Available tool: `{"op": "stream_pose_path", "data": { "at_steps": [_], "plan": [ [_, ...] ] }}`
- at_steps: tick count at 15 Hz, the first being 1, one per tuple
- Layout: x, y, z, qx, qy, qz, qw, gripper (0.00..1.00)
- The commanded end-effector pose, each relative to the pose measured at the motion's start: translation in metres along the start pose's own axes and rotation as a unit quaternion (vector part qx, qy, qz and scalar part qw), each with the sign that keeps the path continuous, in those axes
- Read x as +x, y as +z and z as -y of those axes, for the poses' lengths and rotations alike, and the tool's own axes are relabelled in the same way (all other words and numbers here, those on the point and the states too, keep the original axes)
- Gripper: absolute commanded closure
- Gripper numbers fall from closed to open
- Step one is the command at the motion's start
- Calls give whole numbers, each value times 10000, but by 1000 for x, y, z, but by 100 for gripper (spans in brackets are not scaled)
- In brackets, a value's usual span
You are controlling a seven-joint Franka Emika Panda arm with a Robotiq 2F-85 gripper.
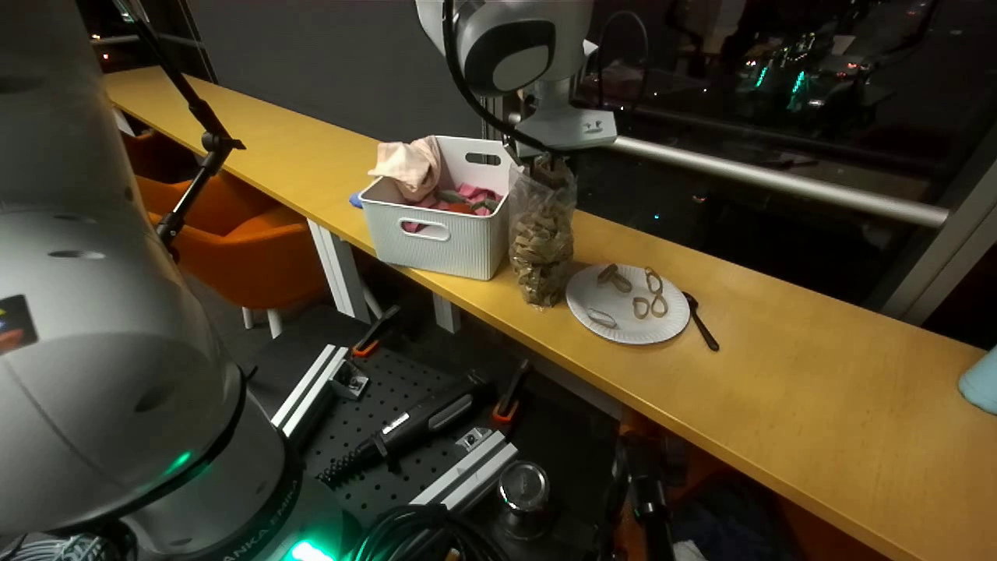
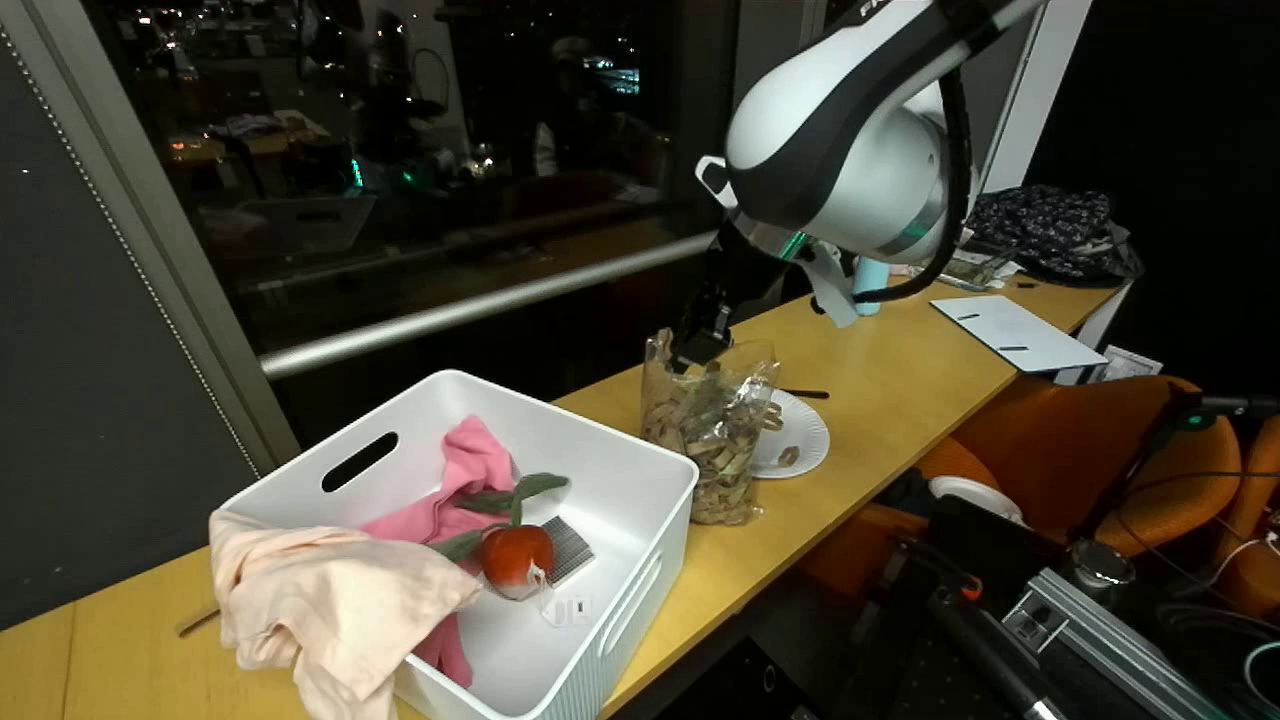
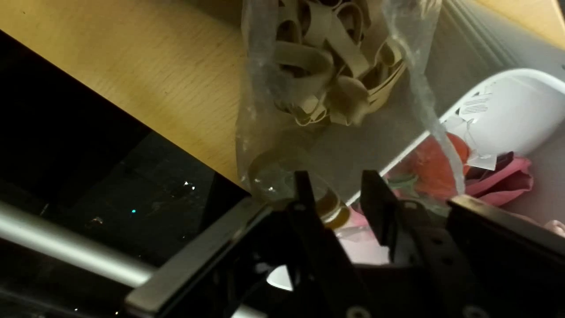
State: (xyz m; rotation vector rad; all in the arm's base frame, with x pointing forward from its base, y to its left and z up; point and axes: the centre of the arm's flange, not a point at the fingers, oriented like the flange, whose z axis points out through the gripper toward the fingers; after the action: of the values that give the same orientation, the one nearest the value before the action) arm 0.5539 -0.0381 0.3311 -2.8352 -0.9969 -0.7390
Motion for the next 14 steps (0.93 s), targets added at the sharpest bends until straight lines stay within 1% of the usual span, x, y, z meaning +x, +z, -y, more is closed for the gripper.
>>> {"op": "stream_pose_path", "data": {
  "at_steps": [1, 3, 5, 6, 14],
  "plan": [
    [-9, -14, 1, -56, 29, -29, 10000, 32],
    [-18, -22, -3, -76, 94, -132, 9998, 19],
    [-24, -27, -6, -74, 187, -185, 9996, 4],
    [-26, -29, -7, -99, 234, -205, 9995, 0],
    [-28, -39, -14, -204, 345, -350, 9986, 0]
  ]
}}
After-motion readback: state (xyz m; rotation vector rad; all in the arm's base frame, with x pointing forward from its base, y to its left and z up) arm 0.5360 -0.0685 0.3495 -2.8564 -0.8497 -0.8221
